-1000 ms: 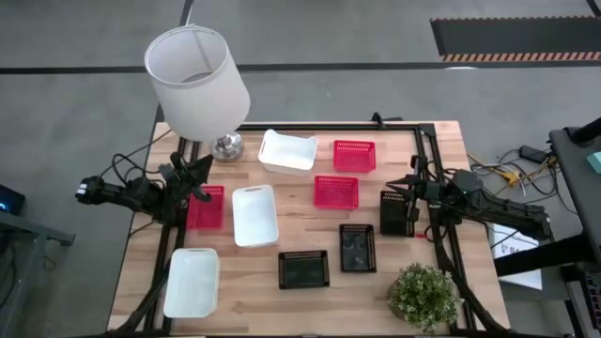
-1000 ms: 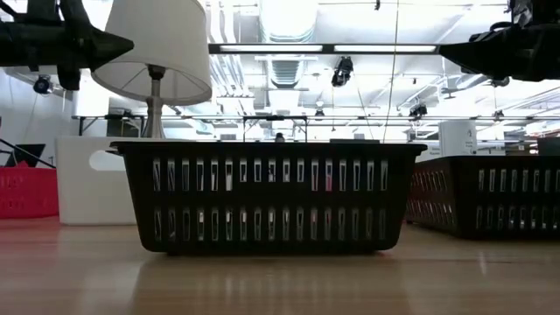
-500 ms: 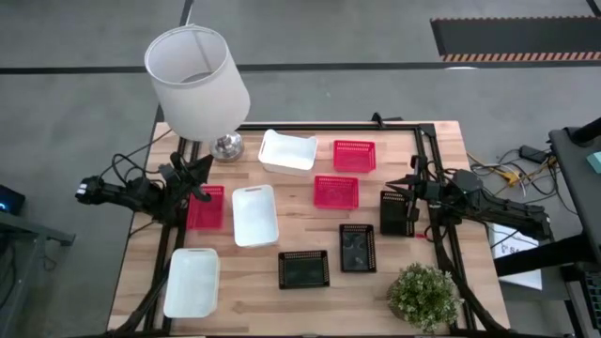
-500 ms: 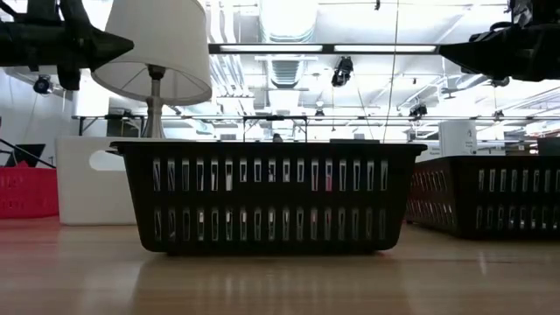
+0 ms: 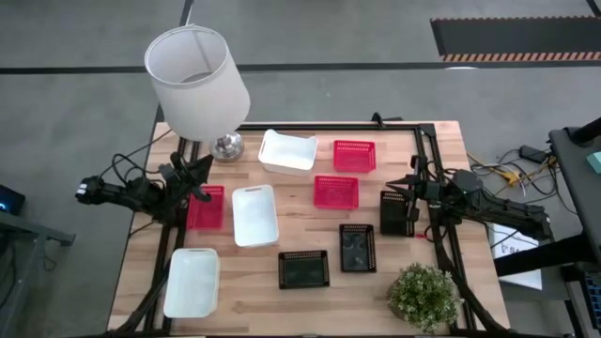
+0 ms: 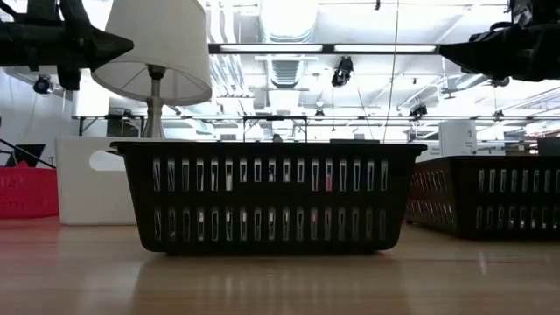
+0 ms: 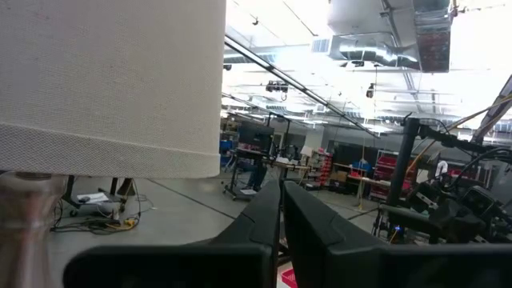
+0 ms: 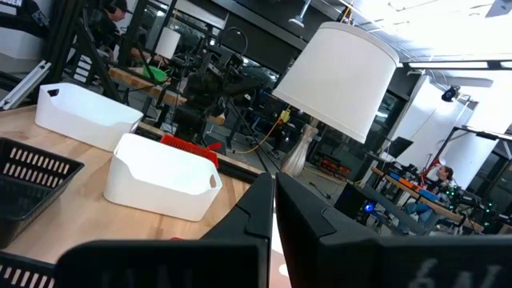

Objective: Stack baskets by color

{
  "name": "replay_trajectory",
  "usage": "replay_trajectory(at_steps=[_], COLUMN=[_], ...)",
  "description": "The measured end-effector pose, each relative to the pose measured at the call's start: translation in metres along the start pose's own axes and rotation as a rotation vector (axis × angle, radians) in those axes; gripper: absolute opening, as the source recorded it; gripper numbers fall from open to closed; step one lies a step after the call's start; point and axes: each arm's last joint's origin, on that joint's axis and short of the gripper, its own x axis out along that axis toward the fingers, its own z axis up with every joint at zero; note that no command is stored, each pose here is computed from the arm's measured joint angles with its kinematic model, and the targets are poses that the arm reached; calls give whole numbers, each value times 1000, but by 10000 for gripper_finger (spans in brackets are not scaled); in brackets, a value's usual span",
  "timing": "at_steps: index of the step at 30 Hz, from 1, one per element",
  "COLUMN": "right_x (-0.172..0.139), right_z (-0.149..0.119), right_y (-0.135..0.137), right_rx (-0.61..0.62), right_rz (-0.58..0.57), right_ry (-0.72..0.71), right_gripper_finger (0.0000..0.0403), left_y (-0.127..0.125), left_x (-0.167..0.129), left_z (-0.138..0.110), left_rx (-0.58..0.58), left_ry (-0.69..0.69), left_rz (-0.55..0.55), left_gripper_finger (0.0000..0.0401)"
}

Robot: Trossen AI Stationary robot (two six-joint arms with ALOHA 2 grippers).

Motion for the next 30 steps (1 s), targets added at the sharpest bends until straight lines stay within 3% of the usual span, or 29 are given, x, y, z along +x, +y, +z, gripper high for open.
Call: replay_trajectory(at_steps=[3, 7, 9, 21, 25, 30], right_x=[0, 0, 0, 0, -1, 0], right_z=[0, 0, 1, 5, 13, 25], right_y=[0, 0, 0, -3, -10, -16], right_rx=[154, 587, 712, 688, 609, 429], right_rz=[4, 3, -2, -23, -146, -197], right_ry=[-2, 0, -9, -56, -147, -267], right_gripper_finger=[9, 9, 9, 9, 9, 9], left_y=[0, 0, 0, 1, 2, -1], left_x=[0, 0, 0, 0, 0, 2], left_z=[0, 0, 0, 4, 4, -1], left_rx=[-85, -459, -561, -634, -646, -693], left_ry=[0, 0, 0, -29, -37, -8], left_rz=[0, -1, -1, 10, 24, 37], left_gripper_finger=[2, 2, 2, 2, 2, 2])
